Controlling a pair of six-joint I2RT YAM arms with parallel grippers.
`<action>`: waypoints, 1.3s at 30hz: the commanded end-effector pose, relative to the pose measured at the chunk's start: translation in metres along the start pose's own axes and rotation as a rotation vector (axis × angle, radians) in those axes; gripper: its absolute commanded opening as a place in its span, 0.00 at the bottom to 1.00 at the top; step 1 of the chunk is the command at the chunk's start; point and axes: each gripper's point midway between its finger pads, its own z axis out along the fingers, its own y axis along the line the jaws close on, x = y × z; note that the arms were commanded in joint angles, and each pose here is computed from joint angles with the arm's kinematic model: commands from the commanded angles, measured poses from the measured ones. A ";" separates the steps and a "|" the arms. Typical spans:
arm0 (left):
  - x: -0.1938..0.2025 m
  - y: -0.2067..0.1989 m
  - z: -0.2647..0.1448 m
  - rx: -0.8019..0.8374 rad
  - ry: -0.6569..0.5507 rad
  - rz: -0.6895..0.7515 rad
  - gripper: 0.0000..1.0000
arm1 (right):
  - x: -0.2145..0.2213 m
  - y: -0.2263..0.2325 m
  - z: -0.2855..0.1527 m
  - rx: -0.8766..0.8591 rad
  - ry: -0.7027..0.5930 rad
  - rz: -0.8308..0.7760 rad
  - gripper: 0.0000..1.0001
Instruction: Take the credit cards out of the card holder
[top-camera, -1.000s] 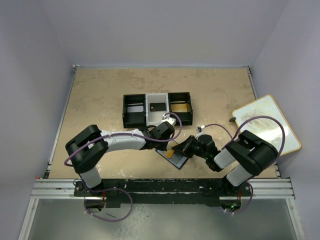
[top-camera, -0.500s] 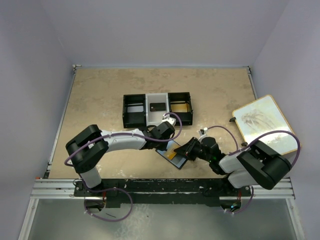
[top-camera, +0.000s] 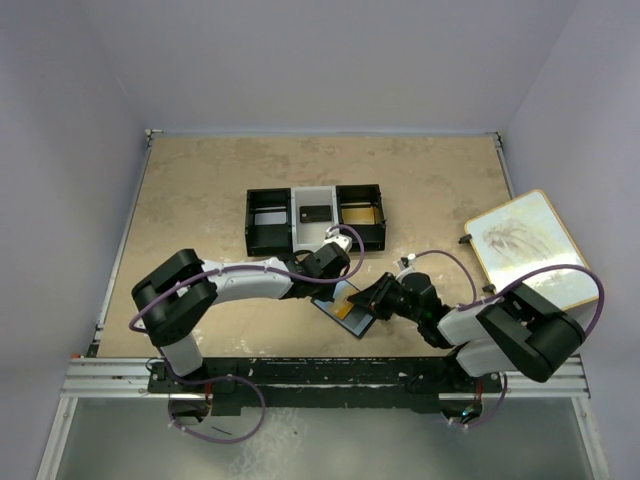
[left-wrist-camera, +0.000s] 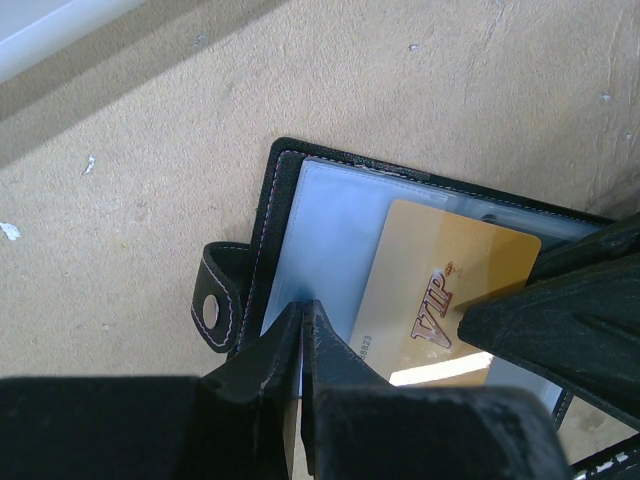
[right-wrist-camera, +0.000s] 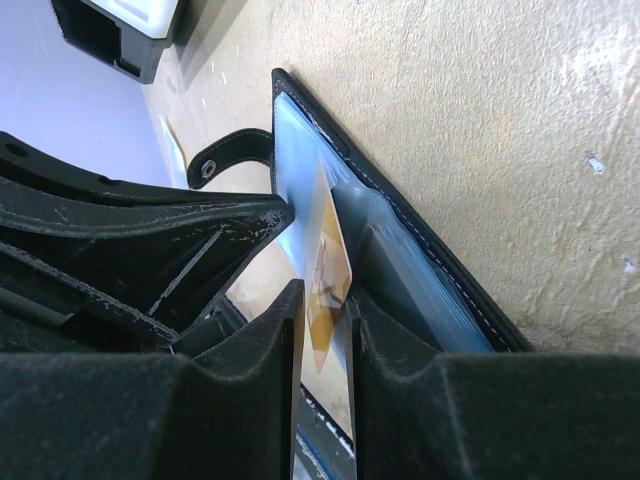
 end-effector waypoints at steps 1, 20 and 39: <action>0.024 0.012 0.010 -0.042 0.082 0.031 0.00 | -0.006 0.010 0.003 -0.028 -0.024 -0.012 0.25; 0.022 0.012 0.007 -0.042 0.078 0.034 0.00 | 0.003 0.014 0.009 -0.032 -0.005 0.015 0.22; 0.019 0.015 0.004 -0.058 0.066 0.034 0.00 | -0.008 0.008 -0.019 0.048 -0.081 -0.014 0.00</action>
